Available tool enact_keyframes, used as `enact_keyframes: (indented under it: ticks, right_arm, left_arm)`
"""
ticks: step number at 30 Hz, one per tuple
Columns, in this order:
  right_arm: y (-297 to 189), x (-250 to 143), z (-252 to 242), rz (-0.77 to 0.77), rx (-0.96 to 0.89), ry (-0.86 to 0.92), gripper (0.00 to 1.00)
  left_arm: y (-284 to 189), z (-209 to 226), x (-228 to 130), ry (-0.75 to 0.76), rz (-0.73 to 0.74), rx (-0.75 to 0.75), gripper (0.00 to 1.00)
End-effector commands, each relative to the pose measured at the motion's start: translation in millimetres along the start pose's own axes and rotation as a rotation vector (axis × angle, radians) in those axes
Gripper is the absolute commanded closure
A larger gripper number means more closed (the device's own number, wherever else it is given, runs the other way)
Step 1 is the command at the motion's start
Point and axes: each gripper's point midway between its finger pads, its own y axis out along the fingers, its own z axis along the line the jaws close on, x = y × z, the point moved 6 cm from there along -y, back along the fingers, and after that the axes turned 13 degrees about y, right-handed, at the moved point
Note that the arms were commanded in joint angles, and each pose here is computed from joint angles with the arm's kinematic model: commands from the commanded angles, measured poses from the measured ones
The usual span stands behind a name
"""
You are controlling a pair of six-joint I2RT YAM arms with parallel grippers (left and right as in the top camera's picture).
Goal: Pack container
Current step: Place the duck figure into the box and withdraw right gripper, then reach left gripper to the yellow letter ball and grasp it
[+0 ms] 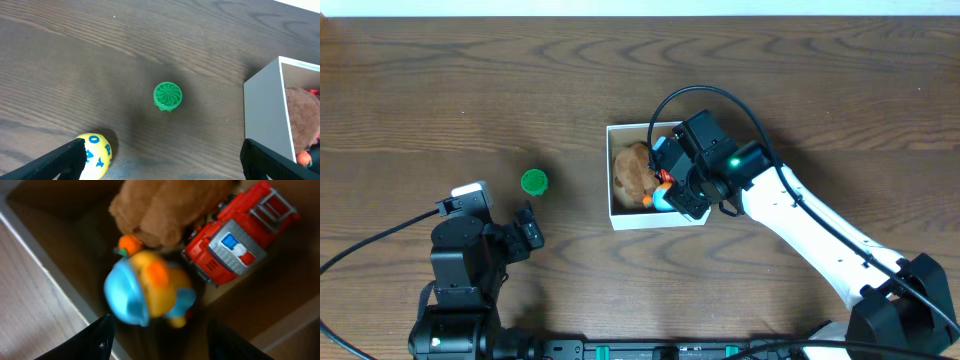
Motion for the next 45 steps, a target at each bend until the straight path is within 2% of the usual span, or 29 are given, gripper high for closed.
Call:
enact_keyframes:
  ticks: [1,4,9,14,15,18,21,23,27,31,38,45]
  right_arm:
    - [-3,4,-6,-0.011,-0.075,0.026,0.39]
    - [-3,4,-6,-0.016,-0.078,0.025,0.47]
    - [-5,9,-6,-0.044,-0.078,0.092,0.53]
    - [-42,37,-14,-0.269,-0.112,0.293,0.49]
    - [-57,42,-21,-0.331,-0.141,0.355,0.47]
    - [-106,43,-53,-0.508,-0.241,0.607,0.28]
    - [-138,19,-87,-0.568,-0.278,0.833,0.12]
    - [-147,-8,-111,-0.528,-0.323,0.972,0.01]
    - [-144,-66,-146,-0.340,-0.373,1.189,0.01]
    - [-139,-112,-167,-0.169,-0.423,1.347,0.01]
    - [-118,-142,-181,-0.015,-0.444,1.418,0.01]
    - [-87,-154,-183,0.073,-0.431,1.410,0.01]
  left_arm:
    - [-4,0,6,-0.009,-0.019,0.000,0.02]
    - [-4,0,6,-0.009,-0.019,0.000,0.02]
    - [-4,0,6,-0.009,-0.019,0.000,0.02]
    - [-4,0,6,-0.008,-0.019,0.001,0.02]
    - [-4,0,6,-0.008,-0.019,0.001,0.02]
    - [-4,0,6,-0.008,-0.019,0.000,0.02]
    - [-4,0,7,-0.009,-0.023,0.000,0.02]
    - [-4,-1,7,-0.011,-0.023,-0.007,0.02]
    - [-5,-7,10,-0.016,-0.001,-0.064,0.02]
    - [-9,0,21,-0.053,0.080,0.001,0.02]
    - [-5,22,56,-0.202,0.150,0.106,0.02]
    - [34,59,39,-0.352,0.329,0.233,0.02]
